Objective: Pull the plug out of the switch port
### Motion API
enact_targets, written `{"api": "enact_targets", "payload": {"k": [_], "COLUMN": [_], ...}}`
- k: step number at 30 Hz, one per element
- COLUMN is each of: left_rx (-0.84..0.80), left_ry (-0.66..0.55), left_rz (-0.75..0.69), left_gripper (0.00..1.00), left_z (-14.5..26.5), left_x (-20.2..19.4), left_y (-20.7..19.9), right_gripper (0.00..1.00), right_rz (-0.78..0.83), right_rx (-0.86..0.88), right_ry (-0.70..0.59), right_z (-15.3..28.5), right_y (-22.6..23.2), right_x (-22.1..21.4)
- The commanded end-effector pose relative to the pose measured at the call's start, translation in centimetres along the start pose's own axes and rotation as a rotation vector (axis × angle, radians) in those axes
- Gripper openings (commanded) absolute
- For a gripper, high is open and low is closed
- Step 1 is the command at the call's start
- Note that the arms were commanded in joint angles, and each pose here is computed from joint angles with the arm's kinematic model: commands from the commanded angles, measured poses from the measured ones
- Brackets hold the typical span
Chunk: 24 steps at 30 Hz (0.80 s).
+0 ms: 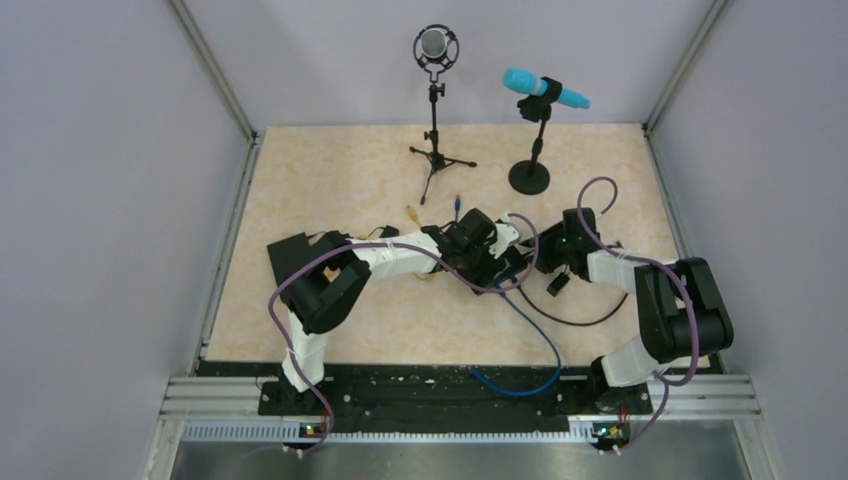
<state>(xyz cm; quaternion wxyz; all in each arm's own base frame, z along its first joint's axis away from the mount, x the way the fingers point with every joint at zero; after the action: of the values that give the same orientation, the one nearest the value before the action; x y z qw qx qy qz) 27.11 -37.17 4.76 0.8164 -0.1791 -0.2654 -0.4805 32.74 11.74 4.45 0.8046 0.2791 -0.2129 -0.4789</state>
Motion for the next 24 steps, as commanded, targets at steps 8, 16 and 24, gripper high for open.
{"api": "enact_targets", "payload": {"k": [8,16,24], "left_rx": [0.012,0.019,0.009], "left_ry": [-0.011,0.028,0.052], "left_rz": [0.029,0.038,0.033], "left_gripper": [0.59,0.53,0.55], "left_z": [0.0,-0.5,-0.7], "left_x": [-0.1,-1.3,-2.0], "left_y": [0.2,0.3,0.2], "right_gripper": [0.15,0.0,0.0], "right_rz": [-0.018,0.056,0.053], "right_rx": [-0.003,0.182,-0.003], "right_ry": [-0.007,-0.025,0.017], "right_z": [-0.5,-0.4,-1.6], "right_y": [-1.4,1.1,-1.2], "right_x": [-1.0,-0.8,-1.1]}}
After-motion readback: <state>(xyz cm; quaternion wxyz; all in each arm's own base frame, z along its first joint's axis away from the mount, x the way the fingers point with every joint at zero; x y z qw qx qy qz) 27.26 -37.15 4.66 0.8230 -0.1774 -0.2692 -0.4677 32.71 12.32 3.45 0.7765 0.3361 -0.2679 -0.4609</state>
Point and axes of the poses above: each gripper's point midway between its finger pads, its own z axis back along the fingers, its own y axis along the line the jaws close on, x = y × z, the point moved 2 cm from there along z, back along the fingers, and after that the axes turned 4 degrees about -z, right-handed, at the moved point
